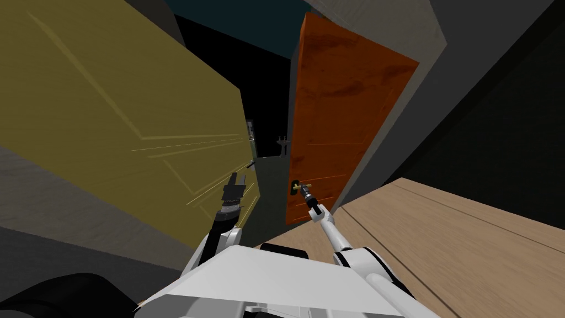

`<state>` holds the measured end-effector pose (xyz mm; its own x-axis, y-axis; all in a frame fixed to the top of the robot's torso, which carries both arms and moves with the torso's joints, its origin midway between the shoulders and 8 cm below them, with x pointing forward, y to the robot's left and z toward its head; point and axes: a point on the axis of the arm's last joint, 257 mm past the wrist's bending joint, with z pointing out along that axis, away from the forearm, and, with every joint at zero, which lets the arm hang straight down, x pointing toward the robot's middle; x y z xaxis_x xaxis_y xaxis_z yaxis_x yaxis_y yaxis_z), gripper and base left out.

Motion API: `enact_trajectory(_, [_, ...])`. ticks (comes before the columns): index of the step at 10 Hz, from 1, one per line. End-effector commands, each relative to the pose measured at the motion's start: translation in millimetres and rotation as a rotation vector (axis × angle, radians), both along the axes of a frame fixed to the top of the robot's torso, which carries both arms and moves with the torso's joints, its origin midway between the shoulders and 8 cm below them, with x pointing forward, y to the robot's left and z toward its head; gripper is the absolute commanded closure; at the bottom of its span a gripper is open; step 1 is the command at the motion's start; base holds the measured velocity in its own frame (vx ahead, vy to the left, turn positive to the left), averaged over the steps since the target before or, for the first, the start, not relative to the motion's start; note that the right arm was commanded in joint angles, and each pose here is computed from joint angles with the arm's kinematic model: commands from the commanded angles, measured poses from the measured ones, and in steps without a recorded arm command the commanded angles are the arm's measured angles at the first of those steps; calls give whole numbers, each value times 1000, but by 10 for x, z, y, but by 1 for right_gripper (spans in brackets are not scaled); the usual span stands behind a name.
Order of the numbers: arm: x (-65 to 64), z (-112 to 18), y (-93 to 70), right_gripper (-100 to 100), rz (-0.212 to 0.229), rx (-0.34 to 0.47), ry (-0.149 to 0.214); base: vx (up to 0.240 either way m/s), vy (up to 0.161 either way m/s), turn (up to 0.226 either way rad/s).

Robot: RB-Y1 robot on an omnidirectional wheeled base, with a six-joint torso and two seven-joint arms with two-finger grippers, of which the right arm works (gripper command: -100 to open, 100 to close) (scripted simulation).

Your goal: Push the door open

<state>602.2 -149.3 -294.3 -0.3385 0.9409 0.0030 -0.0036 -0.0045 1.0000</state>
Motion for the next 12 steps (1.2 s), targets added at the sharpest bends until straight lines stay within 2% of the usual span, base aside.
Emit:
enact_trajectory(1, [88, 102, -141, 100, -30, -2, -21, 162, 132, -68])
enact_trajectory(12, [192, 86, -528, 100, -192, -6, -16, 149, 135, -90])
